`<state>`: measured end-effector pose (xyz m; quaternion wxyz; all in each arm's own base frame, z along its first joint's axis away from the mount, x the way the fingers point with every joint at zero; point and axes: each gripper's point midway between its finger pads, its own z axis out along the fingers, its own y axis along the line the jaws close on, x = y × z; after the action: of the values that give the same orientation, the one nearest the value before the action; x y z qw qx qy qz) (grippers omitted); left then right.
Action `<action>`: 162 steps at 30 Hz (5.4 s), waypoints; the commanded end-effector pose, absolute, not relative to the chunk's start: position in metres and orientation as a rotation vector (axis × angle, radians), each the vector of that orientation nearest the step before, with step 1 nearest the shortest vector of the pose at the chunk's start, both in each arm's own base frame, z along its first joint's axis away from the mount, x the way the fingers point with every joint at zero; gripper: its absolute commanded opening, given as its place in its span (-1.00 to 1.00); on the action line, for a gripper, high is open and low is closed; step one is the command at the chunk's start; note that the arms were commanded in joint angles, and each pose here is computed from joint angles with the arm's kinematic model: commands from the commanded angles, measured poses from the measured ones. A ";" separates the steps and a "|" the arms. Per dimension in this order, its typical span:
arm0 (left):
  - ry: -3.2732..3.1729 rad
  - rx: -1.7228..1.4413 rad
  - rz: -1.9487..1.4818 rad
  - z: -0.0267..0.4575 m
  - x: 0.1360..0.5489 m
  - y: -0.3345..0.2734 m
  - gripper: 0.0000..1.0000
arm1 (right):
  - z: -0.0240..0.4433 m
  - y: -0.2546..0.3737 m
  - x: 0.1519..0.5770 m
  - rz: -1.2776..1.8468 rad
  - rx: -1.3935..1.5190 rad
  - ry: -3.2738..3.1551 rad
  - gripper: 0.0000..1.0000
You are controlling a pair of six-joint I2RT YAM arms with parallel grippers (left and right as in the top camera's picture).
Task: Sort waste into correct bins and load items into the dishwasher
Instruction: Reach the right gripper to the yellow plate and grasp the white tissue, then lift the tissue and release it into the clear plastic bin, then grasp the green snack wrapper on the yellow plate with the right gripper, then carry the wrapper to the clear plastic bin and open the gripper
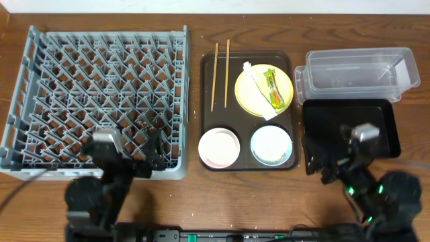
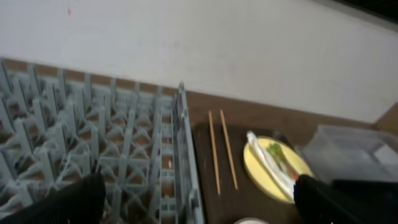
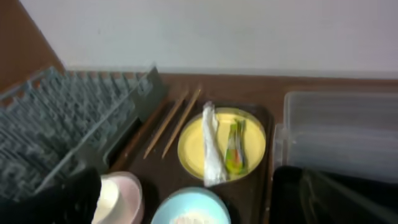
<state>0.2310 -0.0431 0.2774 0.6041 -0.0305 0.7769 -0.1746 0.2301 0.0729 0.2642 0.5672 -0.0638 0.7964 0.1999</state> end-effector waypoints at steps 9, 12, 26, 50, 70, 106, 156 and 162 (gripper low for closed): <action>2.110 -0.117 -0.439 0.316 0.276 -0.051 0.96 | 0.260 0.114 0.296 0.816 -0.131 2.370 0.99; 2.165 -0.109 -0.504 0.305 0.275 -0.060 0.96 | 0.258 0.131 0.313 0.904 -0.209 2.336 0.99; 2.323 -0.092 -0.639 0.274 0.268 -0.079 0.96 | 0.117 0.167 0.397 0.153 -0.243 2.706 0.36; 2.354 -0.102 -0.640 0.269 0.264 -0.079 0.96 | 0.140 0.143 0.436 0.258 0.157 2.577 -0.98; 2.355 -0.103 -0.640 0.269 0.264 -0.079 0.96 | 0.151 -0.050 0.457 0.090 1.311 2.120 -0.98; 2.355 -0.103 -0.640 0.269 0.264 -0.079 0.96 | 0.053 0.137 0.458 -0.166 -0.075 2.596 0.45; 2.355 -0.103 -0.640 0.268 0.264 -0.079 0.96 | 0.227 0.026 0.434 0.445 0.517 2.361 0.70; 2.355 -0.103 -0.640 0.268 0.264 -0.079 0.96 | 0.239 0.103 0.368 0.670 0.082 2.526 0.40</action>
<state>0.2638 -0.0761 0.2610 0.3371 -0.0441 0.9095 -0.2392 0.3920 0.0525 0.2377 0.2954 0.1544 0.9234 0.1904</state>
